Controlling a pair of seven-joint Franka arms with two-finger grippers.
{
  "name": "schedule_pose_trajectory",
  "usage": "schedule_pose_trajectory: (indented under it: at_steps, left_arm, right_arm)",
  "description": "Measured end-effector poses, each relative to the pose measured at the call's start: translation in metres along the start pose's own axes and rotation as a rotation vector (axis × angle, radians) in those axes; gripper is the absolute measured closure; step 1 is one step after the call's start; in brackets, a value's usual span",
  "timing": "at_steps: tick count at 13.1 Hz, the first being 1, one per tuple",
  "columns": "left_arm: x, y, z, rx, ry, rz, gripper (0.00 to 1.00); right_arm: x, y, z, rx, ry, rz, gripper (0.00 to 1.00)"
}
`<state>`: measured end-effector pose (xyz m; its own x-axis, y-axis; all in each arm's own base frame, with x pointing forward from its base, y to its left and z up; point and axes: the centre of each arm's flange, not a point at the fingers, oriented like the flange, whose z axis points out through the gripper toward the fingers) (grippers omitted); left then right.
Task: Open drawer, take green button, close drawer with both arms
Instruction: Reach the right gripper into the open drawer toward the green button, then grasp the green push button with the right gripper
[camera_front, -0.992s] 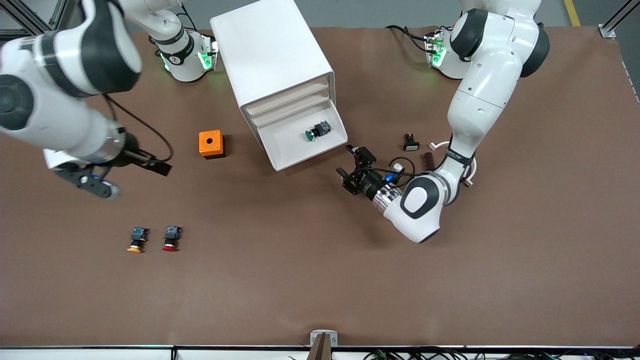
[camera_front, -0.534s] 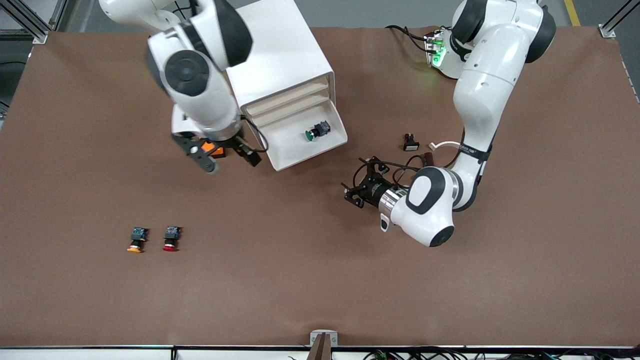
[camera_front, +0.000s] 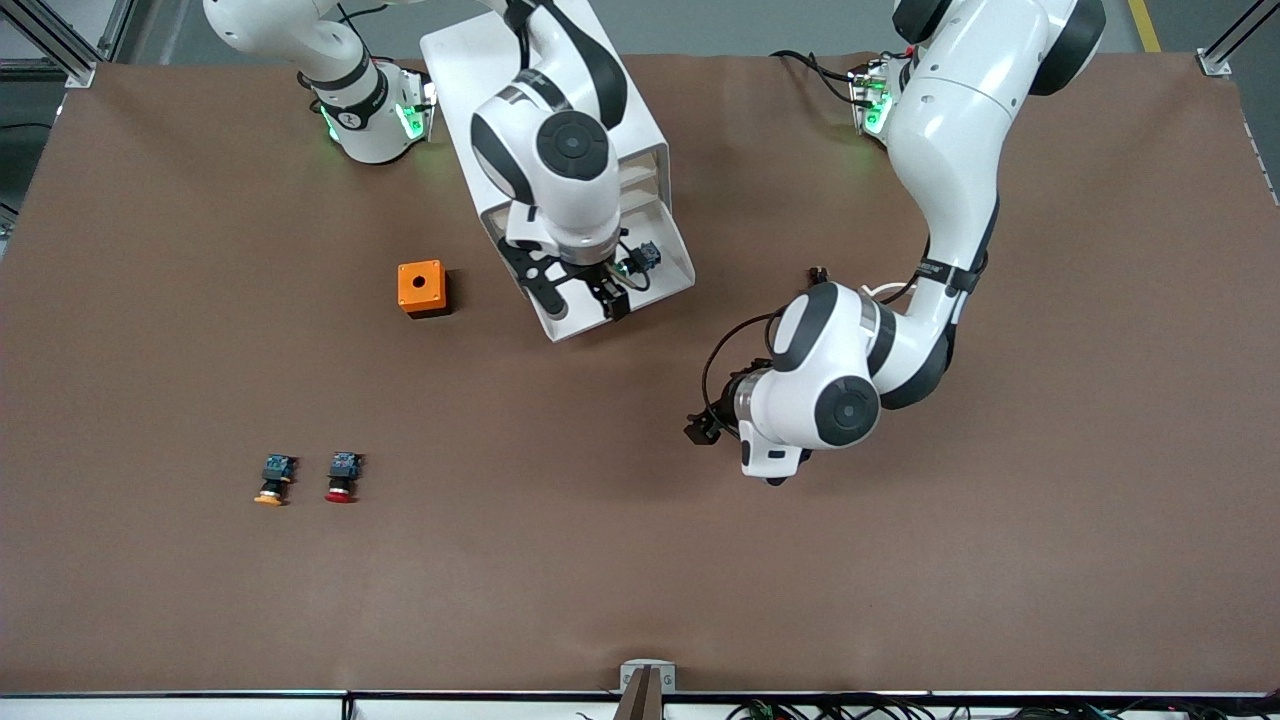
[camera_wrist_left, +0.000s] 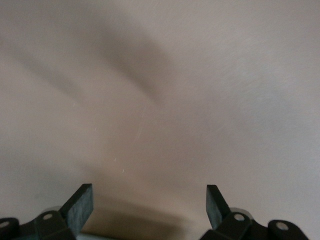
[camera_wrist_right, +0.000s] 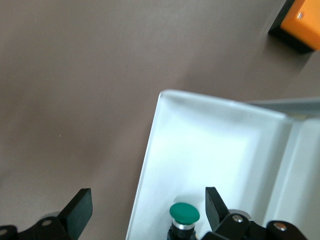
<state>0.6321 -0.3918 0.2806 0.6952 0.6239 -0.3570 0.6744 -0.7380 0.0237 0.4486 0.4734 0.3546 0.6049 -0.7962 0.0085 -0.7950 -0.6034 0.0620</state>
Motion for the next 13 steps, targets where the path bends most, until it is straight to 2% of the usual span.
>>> schedule_pose_trajectory:
  at_steps: [3,6,11,13]
  left_arm:
    - [-0.009,0.007,-0.007,-0.014,0.103,0.057,0.0]
    - [-0.018,0.009,-0.016,-0.011,0.159,0.093,0.0]
    - [-0.019,0.004,-0.041,-0.009,0.253,0.13,0.0]
    - [-0.02,0.004,-0.041,-0.007,0.266,0.137,0.0]
  right_arm:
    - [-0.028,0.0,0.021,-0.012,-0.019,-0.003,0.0]
    - [-0.045,0.001,0.039,-0.031,-0.03,-0.013,0.0]
    - [-0.075,0.008,0.064,-0.06,-0.016,-0.021,0.03]
    - [-0.082,0.009,0.065,-0.058,-0.016,-0.014,0.04]
